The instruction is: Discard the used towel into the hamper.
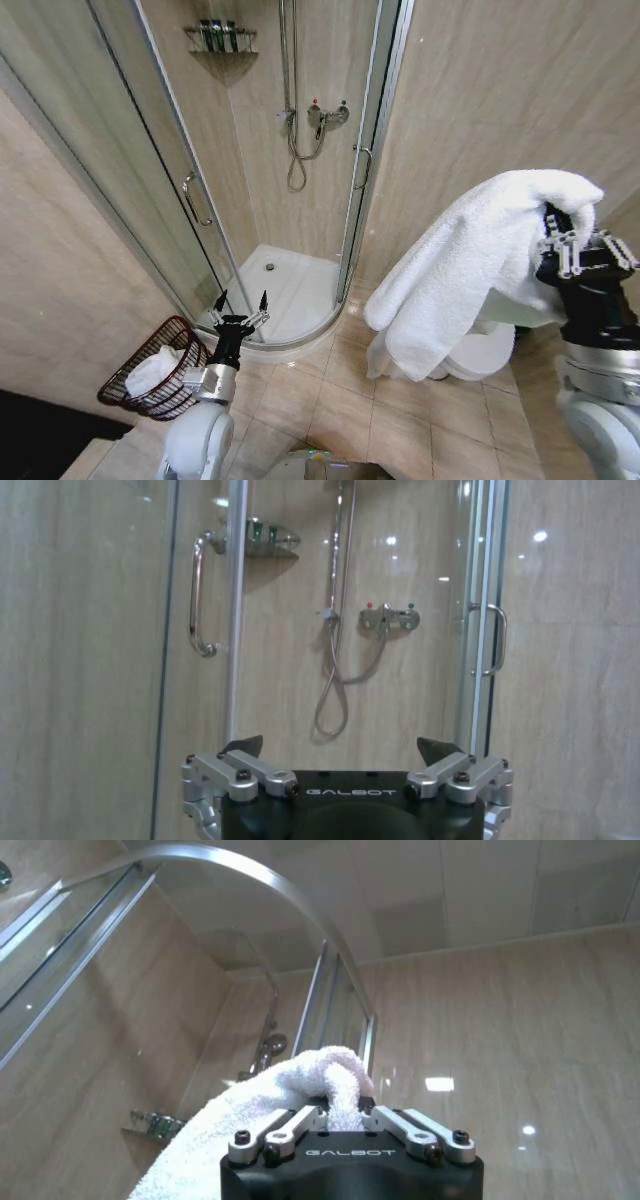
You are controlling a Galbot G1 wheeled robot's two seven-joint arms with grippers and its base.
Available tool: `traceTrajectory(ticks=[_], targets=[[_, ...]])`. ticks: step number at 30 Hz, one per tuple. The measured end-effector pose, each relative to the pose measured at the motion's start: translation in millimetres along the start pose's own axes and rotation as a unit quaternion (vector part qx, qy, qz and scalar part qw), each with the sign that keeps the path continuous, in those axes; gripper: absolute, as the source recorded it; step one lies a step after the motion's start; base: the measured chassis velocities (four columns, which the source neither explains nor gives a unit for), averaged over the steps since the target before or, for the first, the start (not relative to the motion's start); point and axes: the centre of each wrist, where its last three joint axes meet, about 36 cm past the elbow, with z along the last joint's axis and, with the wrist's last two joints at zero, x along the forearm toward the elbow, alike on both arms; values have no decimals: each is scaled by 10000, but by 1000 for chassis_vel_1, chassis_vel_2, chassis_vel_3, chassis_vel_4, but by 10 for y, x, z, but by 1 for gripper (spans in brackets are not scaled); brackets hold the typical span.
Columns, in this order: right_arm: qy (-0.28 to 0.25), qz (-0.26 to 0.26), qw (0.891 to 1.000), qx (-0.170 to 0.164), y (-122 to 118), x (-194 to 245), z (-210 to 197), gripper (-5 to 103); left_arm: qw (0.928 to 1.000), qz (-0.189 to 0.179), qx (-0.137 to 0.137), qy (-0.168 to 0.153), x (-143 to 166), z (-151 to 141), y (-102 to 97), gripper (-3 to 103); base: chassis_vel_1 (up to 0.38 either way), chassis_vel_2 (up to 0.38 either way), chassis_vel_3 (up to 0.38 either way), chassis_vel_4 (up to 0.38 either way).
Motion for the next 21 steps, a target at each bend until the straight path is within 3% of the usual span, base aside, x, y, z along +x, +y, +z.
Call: traceTrajectory(ticks=[21], targets=[[-4, 1, 10000, 4, -2, -1, -2, 12, 10000, 0, 0, 0, 0, 0, 0, 100, 0, 0, 0, 0]])
